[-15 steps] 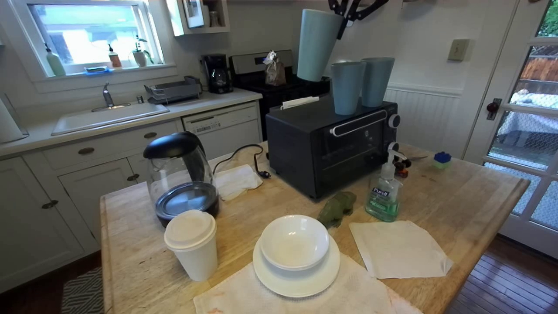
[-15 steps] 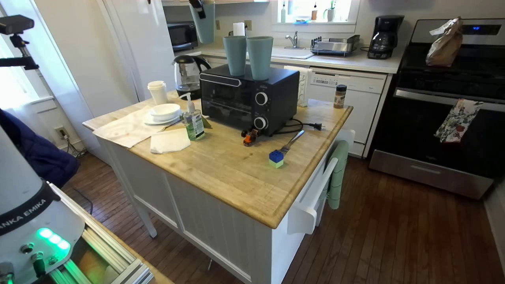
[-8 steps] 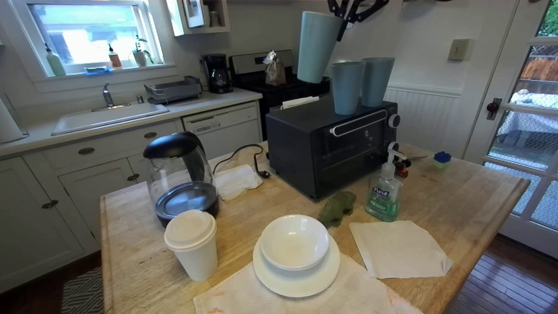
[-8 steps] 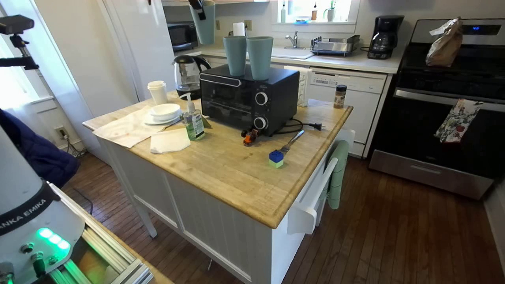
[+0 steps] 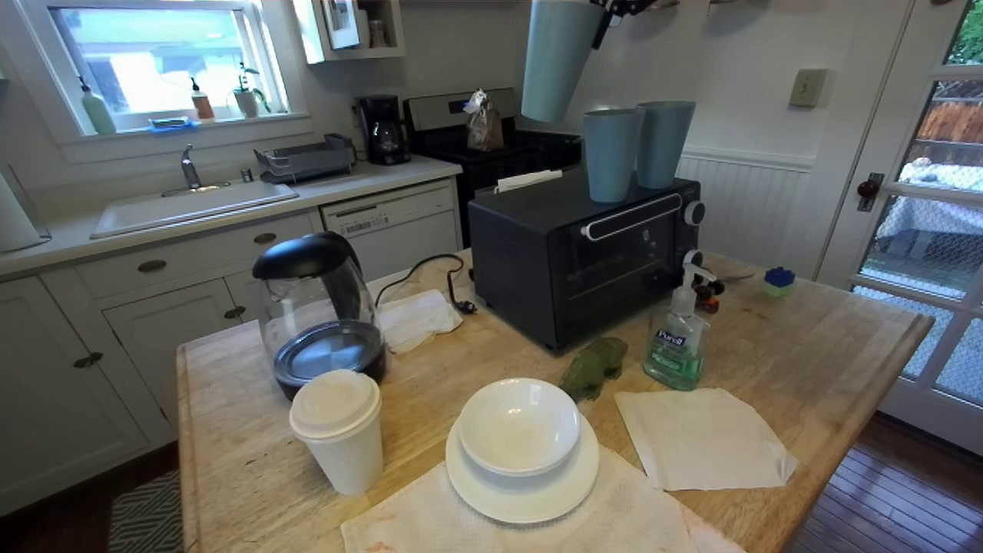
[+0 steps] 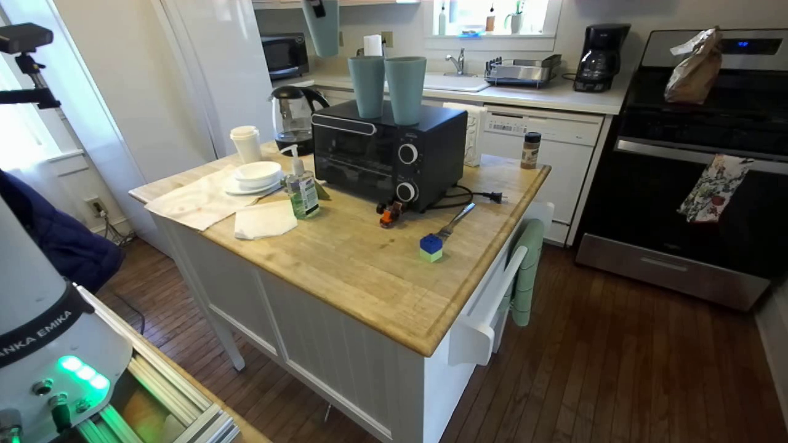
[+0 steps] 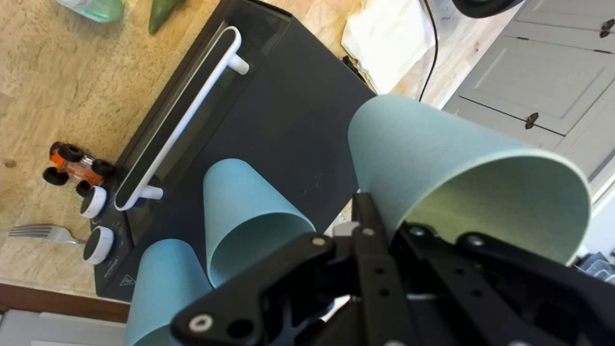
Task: Pick up the blue cup on the far left and put it in the middle blue cup, pick up the blue cup on the right and put it in the stacked blue cups
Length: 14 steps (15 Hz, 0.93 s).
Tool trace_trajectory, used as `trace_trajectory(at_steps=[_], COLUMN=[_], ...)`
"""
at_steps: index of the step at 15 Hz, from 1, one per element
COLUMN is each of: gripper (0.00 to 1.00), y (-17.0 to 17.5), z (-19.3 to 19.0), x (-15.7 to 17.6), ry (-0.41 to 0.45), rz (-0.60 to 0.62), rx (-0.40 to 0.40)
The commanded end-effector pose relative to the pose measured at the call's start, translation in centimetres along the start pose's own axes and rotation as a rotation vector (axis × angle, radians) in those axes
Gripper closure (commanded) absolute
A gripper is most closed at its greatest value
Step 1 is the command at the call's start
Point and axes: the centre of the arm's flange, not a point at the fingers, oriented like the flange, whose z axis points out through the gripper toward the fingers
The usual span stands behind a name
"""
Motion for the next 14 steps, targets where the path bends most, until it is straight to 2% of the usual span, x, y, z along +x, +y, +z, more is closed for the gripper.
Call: trace_trajectory(at_steps=[1,4,11,14], gripper=[0.99,0.99,0.99,0.99], y=[-1.4,-1.7,-0.5,0.1], z=[-2.5,-3.6,-4.7,-5.0], x=[1.5,2.2,4.3,5.6], ry=[0.015,0.025,0.002,0.019], rz=[-0.055,-0.129,-0.298,-0.367], rx=[0.027,0.013,-0.110,-0.136])
